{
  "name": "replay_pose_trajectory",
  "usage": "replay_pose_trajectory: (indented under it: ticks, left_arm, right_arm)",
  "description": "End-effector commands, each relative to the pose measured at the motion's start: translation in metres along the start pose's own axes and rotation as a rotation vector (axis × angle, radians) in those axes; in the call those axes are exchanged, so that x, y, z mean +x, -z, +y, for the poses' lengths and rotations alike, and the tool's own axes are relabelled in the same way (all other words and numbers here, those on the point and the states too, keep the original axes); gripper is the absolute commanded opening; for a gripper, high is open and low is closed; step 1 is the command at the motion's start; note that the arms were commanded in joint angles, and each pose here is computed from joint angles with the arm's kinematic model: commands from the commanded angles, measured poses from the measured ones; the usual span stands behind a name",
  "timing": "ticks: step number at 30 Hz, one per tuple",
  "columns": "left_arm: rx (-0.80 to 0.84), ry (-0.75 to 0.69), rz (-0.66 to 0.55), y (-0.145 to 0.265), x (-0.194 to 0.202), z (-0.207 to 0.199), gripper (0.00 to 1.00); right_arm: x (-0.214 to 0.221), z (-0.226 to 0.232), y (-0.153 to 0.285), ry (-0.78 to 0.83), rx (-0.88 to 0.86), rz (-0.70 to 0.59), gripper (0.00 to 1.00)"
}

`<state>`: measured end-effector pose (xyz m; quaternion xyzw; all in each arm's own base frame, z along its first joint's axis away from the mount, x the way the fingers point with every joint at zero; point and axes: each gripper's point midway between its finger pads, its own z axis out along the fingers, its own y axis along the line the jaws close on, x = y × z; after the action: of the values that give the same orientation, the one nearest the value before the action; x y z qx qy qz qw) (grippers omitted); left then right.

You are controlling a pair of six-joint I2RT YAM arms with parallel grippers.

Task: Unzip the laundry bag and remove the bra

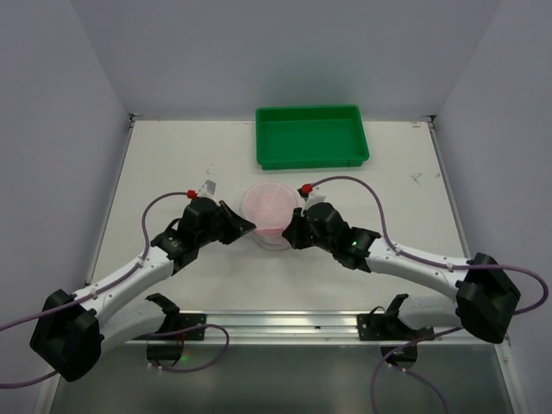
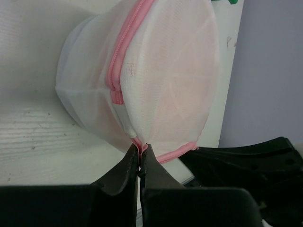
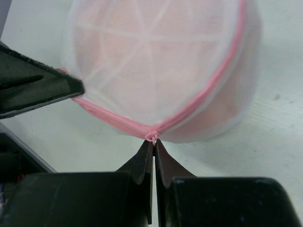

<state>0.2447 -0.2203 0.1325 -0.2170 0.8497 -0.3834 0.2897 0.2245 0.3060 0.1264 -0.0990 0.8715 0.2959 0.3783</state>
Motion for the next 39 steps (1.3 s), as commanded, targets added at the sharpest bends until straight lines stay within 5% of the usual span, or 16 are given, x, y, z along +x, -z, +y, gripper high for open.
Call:
replay_pose_trajectory:
  ticks: [1, 6, 12, 14, 17, 18, 20, 26, 39]
  left_arm:
    - [0.068, -0.087, 0.012, -0.002, -0.011, -0.013, 0.00]
    - [0.061, -0.307, 0.130, -0.011, -0.027, -0.007, 0.00]
    - [0.044, -0.472, 0.160, -0.027, -0.058, -0.026, 0.19]
    - [0.074, -0.471, 0.139, -0.030, -0.070, -0.044, 0.33]
    - [0.100, -0.427, 0.120, -0.027, -0.078, -0.060, 0.68]
    - [0.107, -0.410, 0.117, -0.025, -0.078, -0.063, 0.88]
    - [0.098, -0.350, 0.095, -0.014, -0.075, -0.063, 1.00]
    - [-0.032, -0.192, -0.054, 0.024, -0.068, -0.017, 1.00]
    - [0.101, -0.160, 0.023, -0.008, -0.025, -0.043, 0.66]
  right_arm:
    - [-0.027, -0.036, 0.026, 0.060, 0.070, -0.098, 0.00]
    - [-0.024, -0.048, 0.043, 0.134, 0.089, -0.091, 0.00]
    - [-0.014, -0.005, 0.026, 0.069, -0.097, -0.033, 0.00]
    - [-0.021, 0.022, 0.020, 0.051, -0.164, -0.038, 0.00]
    - [-0.023, 0.043, 0.006, -0.002, -0.204, -0.037, 0.00]
    - [-0.022, 0.044, -0.001, -0.019, -0.197, -0.034, 0.00]
    - [-0.033, 0.056, -0.005, -0.057, -0.215, -0.061, 0.00]
    - [-0.054, 0.062, -0.016, -0.098, -0.193, -0.120, 0.00]
    - [-0.033, 0.057, -0.025, -0.094, -0.182, -0.063, 0.00]
